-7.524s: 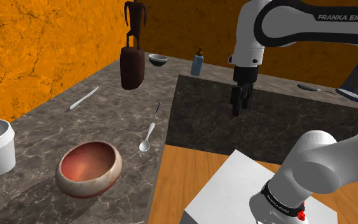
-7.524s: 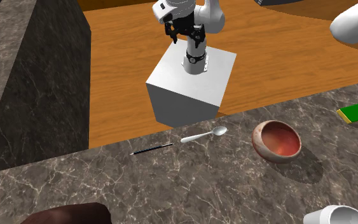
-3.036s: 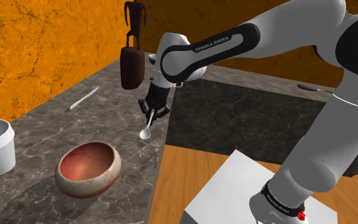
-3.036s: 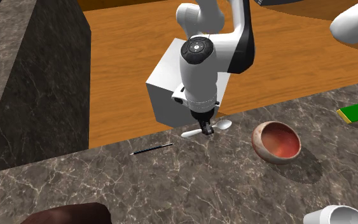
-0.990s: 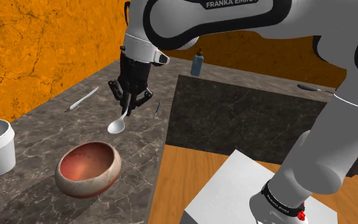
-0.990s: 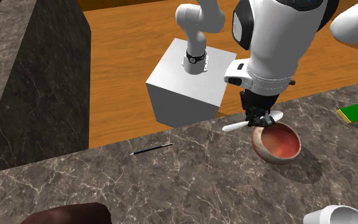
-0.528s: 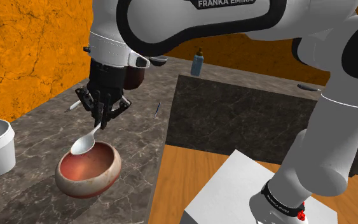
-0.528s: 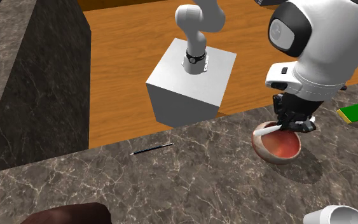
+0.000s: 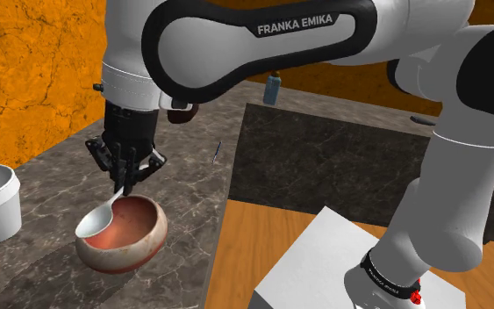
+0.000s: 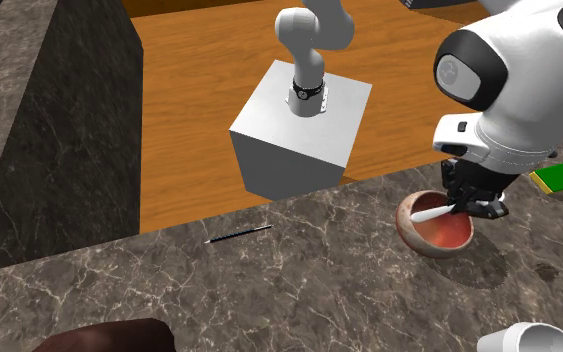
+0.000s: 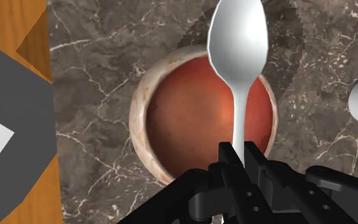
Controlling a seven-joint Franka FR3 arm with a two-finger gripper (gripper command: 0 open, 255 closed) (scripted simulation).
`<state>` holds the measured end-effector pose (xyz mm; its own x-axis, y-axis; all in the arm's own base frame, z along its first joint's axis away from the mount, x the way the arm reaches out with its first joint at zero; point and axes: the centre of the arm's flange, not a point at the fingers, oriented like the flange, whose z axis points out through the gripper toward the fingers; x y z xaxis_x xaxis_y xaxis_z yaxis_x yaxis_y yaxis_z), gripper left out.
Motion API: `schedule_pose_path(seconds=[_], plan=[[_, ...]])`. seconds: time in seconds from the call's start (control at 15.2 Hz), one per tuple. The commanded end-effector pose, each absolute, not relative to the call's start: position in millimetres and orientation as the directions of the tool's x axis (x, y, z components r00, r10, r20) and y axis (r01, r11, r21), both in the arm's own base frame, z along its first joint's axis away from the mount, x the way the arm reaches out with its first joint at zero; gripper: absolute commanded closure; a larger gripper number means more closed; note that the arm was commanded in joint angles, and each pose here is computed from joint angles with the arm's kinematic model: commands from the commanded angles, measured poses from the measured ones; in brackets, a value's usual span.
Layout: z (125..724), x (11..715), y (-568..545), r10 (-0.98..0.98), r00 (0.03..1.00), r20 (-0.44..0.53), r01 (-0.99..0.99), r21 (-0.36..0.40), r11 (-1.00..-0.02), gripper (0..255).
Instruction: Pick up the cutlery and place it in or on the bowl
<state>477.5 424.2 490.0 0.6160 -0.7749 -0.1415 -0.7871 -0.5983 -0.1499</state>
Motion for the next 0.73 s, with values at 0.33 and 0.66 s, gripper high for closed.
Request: schedule_pose_path(seconds=[0.33, 0.66], plan=[[453, 476, 425, -0.775, 0.616, -0.141, -0.787, -0.15, -0.598, 255], [435, 476, 425, -0.775, 0.616, -0.142, -0.787, -0.15, -0.598, 255]])
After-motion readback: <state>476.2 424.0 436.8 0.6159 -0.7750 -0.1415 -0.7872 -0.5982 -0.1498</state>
